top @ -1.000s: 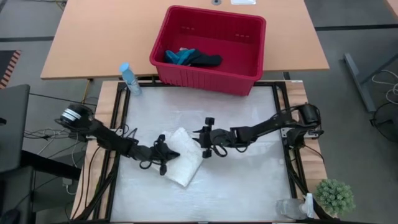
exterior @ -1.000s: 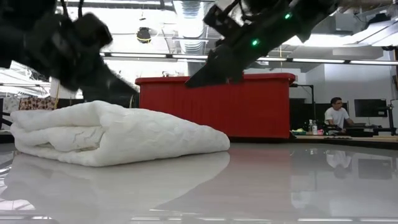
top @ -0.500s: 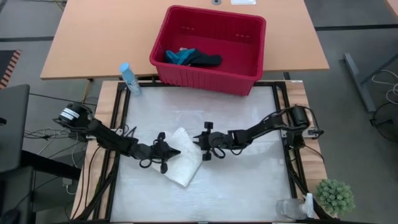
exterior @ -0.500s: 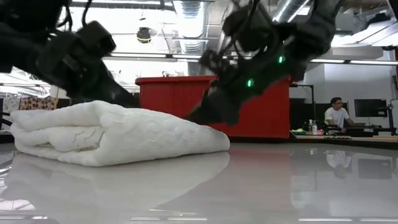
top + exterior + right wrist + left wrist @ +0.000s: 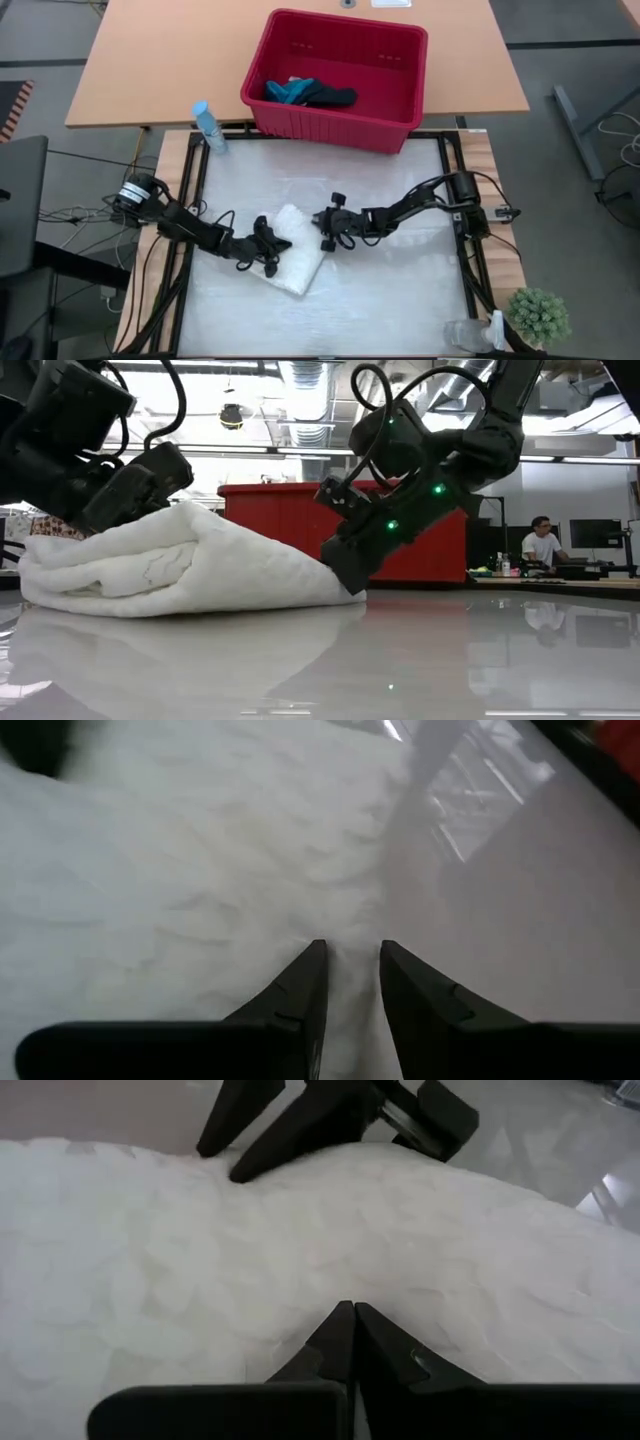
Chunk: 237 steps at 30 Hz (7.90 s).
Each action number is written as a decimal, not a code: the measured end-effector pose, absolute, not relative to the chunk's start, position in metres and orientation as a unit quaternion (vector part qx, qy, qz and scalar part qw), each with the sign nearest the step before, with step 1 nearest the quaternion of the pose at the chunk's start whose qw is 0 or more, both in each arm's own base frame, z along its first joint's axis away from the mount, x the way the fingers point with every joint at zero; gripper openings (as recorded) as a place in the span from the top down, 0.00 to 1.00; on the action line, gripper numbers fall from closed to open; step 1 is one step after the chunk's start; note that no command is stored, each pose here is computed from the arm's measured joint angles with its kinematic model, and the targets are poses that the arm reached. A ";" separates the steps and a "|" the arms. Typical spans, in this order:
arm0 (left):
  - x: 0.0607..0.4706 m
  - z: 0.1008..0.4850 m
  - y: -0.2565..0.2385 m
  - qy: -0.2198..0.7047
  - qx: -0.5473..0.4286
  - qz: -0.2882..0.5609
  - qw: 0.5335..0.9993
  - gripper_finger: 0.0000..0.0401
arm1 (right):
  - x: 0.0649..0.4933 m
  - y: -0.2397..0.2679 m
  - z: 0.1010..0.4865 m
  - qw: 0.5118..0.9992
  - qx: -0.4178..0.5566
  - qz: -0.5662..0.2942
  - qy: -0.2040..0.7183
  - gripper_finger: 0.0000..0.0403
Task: Fold Laundry from Bin
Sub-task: Fold the white shirt
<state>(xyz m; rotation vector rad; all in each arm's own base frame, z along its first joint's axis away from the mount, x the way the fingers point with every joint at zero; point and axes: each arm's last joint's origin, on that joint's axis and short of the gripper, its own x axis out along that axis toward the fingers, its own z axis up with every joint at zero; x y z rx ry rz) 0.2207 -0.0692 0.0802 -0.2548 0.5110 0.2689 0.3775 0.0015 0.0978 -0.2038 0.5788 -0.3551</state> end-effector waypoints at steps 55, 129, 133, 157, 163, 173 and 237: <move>0.196 0.155 -0.075 0.168 -0.117 0.093 0.974 1.00 | 0.451 0.117 0.075 0.981 -0.028 0.125 0.144 0.71; 0.196 0.057 -0.142 0.091 -0.202 0.315 0.923 1.00 | 0.443 0.143 0.121 0.966 -0.095 0.179 0.163 0.71; 0.196 0.057 -0.142 0.088 -0.202 0.317 0.923 1.00 | 0.442 0.150 0.126 0.967 -0.096 0.187 0.143 0.71; 0.203 0.062 -0.148 0.088 -0.178 0.314 0.928 1.00 | 0.445 0.117 0.069 0.955 -0.036 0.140 0.258 0.71; 0.203 0.067 -0.148 0.077 -0.182 0.316 0.928 1.00 | 0.442 0.122 0.067 0.951 -0.033 0.145 0.270 0.71; 0.204 0.130 -0.150 0.071 -0.140 0.270 0.950 1.00 | 0.441 0.122 0.066 0.951 -0.033 0.141 0.275 0.71; 0.224 0.204 -0.135 0.042 0.058 -0.110 0.991 1.00 | 0.406 0.063 0.136 0.994 -0.078 0.065 0.048 0.71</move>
